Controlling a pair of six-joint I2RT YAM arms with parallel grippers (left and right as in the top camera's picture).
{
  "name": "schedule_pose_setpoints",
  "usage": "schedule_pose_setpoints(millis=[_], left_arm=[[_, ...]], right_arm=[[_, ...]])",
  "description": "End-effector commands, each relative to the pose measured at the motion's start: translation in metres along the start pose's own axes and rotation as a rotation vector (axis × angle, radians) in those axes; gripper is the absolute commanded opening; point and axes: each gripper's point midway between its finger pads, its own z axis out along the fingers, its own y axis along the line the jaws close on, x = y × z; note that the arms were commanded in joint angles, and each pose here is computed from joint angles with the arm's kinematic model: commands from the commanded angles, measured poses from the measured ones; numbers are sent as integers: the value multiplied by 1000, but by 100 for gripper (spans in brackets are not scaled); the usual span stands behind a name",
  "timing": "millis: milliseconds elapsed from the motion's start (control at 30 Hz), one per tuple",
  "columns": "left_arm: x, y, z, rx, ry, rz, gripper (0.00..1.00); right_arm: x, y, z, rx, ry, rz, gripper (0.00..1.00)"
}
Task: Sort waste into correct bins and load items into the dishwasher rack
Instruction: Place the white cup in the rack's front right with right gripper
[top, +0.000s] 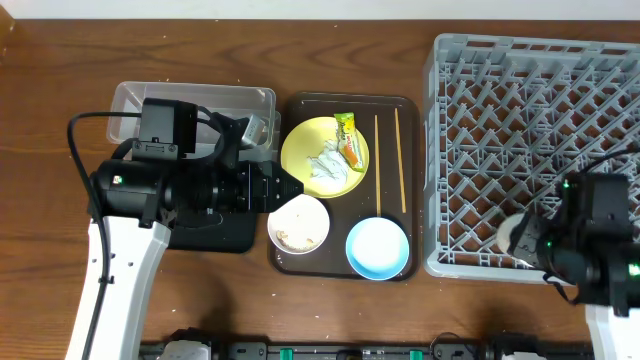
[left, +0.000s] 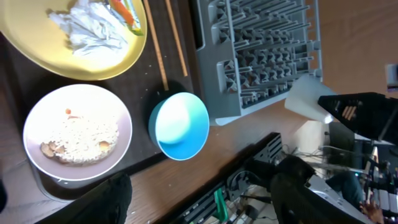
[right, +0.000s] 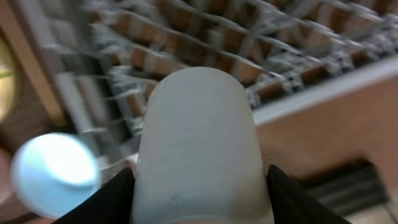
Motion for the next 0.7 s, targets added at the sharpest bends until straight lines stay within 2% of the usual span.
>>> schedule_pose_setpoints(millis=[0,300,333,400,433,667], left_arm=[[1,3,0,-16,0,7,74],[6,3,0,-19,17,-9,75],[6,3,0,-19,17,-9,75],[6,3,-1,-19,16,-8,75],[6,3,-1,-19,16,-8,75],[7,3,-1,-19,16,-8,75]], right_arm=[[-10,-18,4,125,-15,51,41],[-6,-21,38,199,168,47,44],[-6,-22,41,209,182,45,48],[-11,-24,47,232,175,42,79],[-16,-24,50,237,159,45,84],[-34,-11,49,158,75,67,86]])
